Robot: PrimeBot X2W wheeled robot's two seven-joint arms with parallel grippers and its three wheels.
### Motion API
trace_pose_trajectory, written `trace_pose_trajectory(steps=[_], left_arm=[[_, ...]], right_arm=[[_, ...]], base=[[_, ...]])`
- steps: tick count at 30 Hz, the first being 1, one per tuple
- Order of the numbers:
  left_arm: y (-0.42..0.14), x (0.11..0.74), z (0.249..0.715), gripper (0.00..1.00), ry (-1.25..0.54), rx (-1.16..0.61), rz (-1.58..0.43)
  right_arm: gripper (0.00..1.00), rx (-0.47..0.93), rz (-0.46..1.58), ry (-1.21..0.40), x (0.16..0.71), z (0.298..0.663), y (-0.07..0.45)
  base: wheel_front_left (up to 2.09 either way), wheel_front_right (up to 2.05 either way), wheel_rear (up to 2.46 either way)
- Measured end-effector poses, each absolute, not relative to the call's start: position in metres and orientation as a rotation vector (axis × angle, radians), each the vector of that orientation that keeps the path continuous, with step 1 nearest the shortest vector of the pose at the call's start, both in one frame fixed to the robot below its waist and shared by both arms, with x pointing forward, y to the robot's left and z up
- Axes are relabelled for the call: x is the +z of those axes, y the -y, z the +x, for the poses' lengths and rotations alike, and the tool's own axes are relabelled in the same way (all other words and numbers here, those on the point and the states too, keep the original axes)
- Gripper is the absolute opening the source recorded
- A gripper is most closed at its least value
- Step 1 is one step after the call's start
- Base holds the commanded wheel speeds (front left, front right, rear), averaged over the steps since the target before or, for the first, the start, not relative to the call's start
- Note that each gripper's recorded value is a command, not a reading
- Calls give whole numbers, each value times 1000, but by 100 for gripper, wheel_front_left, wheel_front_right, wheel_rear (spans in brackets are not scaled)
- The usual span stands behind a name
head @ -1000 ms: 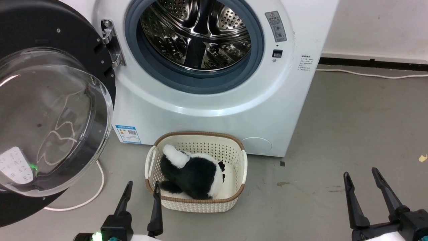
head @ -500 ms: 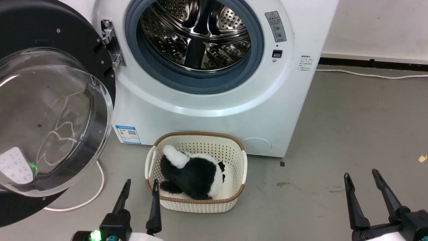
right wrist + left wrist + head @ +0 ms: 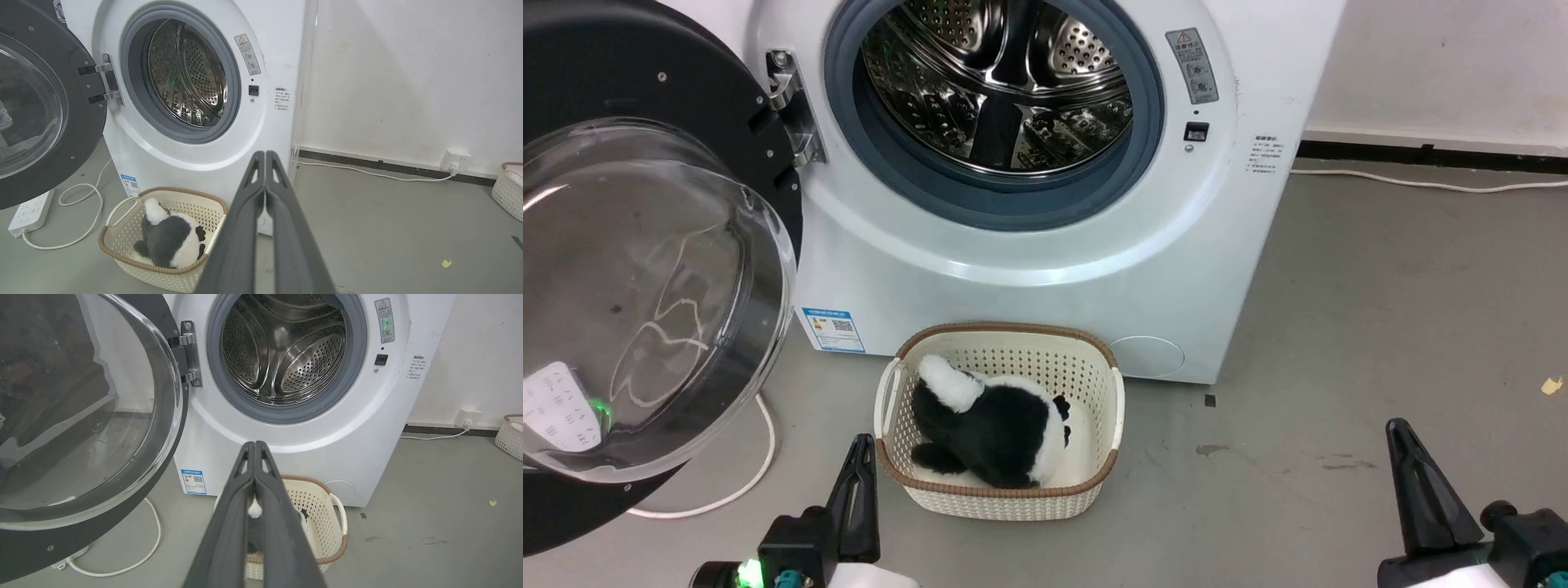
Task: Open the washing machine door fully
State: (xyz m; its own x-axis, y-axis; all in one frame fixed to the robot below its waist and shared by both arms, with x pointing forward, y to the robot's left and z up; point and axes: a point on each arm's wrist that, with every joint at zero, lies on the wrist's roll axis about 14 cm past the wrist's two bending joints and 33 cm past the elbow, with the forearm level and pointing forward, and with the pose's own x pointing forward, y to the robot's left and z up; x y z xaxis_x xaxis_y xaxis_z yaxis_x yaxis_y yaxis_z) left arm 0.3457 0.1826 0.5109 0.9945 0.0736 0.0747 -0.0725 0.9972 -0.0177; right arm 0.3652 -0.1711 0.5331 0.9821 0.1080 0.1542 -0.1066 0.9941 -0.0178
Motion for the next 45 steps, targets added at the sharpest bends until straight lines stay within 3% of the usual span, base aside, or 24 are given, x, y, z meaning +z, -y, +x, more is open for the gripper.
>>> trace_pose_trajectory(steps=[45], left_arm=[[-180,515,355,0,43,43,-1]], right_arm=[[0,116,-21,83,526,365,168]], base=[[0,0,0]])
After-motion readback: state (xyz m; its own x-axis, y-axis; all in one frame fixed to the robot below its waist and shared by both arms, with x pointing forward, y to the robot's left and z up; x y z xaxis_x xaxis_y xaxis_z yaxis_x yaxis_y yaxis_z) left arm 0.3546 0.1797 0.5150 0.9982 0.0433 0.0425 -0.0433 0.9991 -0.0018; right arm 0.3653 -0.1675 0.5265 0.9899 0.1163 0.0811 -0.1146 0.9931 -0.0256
